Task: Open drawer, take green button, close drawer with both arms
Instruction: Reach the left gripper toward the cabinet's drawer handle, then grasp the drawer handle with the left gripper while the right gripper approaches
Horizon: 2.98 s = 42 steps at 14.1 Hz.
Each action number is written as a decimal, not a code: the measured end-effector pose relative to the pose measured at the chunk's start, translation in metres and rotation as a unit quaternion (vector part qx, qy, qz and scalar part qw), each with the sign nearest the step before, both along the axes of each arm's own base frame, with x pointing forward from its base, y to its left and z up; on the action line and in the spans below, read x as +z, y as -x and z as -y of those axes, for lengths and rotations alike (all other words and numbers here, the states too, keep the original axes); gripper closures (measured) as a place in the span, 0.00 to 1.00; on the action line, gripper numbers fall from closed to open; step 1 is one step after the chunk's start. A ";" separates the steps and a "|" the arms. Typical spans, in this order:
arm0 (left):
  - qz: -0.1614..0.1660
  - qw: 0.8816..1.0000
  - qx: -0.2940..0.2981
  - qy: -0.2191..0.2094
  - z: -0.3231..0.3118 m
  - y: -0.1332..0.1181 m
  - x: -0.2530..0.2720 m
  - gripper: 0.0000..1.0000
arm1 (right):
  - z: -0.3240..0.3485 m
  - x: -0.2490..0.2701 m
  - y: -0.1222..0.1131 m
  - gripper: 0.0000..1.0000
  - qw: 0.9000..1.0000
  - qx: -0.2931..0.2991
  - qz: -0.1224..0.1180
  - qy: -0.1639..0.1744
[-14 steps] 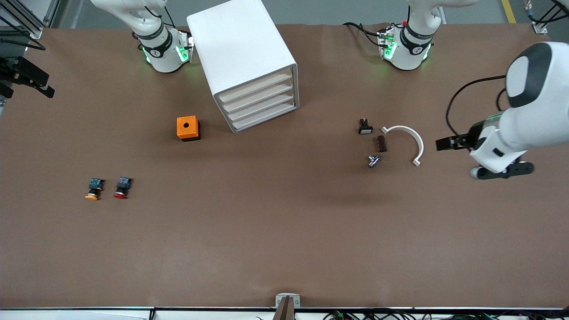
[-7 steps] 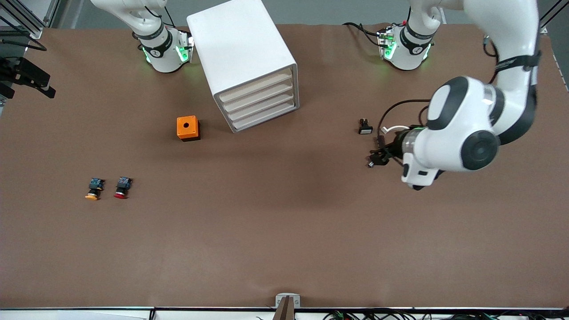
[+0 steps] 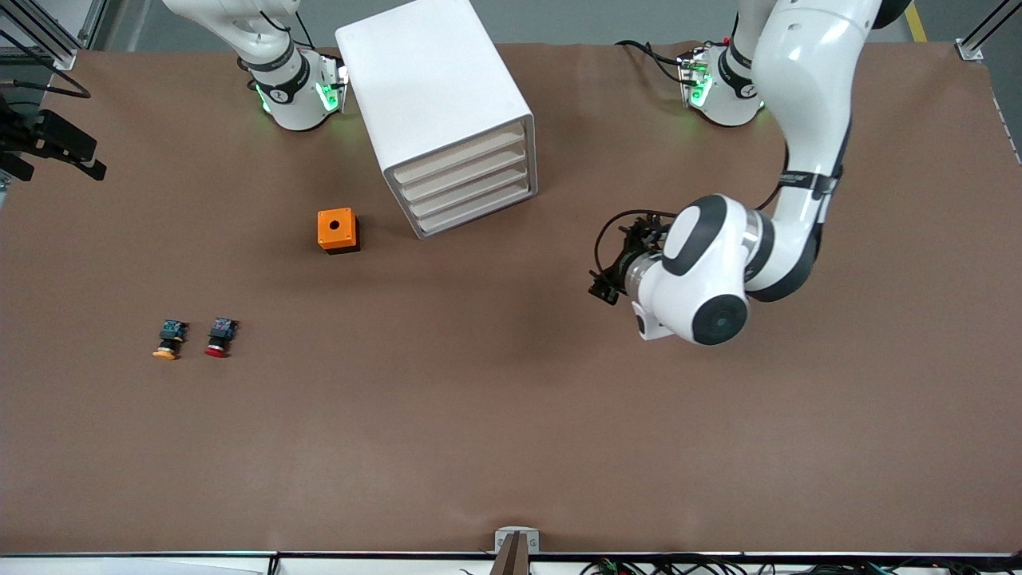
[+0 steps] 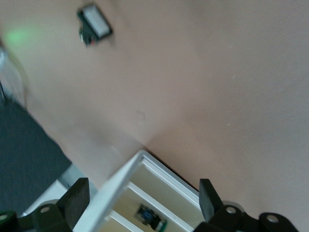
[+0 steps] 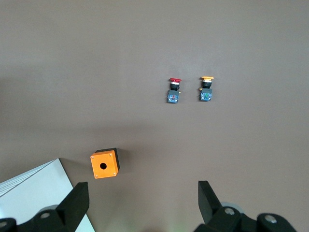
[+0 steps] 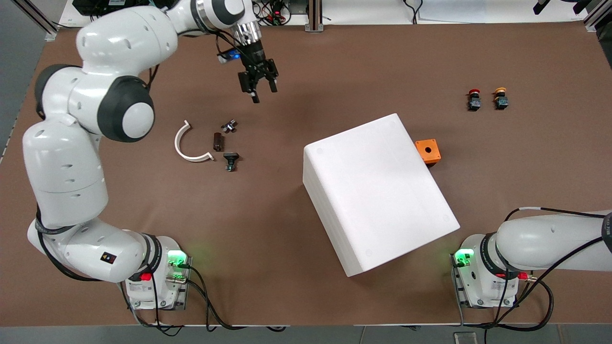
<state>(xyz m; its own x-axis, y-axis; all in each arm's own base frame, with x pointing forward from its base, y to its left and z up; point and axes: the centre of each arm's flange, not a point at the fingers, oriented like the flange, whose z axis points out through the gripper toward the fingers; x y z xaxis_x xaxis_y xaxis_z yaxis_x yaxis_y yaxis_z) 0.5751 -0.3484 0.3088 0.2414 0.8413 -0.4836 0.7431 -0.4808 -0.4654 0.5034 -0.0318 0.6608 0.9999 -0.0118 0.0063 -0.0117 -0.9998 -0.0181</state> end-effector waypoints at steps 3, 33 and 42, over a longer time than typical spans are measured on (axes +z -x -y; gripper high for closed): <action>-0.080 0.992 0.097 -0.017 0.017 0.002 -0.030 0.00 | 0.000 0.001 -0.001 0.00 1.000 0.000 0.003 0.000; -0.390 0.887 0.165 -0.186 0.149 0.156 -0.189 0.44 | -0.029 -0.109 -0.083 0.00 0.989 -0.128 -0.064 0.045; -0.413 0.874 0.147 -0.210 0.145 0.178 -0.204 0.87 | -0.056 -0.113 -0.081 0.00 0.984 -0.161 -0.072 0.024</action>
<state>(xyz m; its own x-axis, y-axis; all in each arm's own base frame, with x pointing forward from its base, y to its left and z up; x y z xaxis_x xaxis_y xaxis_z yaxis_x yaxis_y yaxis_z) 0.3973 -0.4938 0.1048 -0.3015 0.9532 -0.0246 0.1324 0.0163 -0.9911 0.5845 0.0237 0.5475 0.9353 -0.3305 -0.1261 -0.3262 -0.9437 0.0543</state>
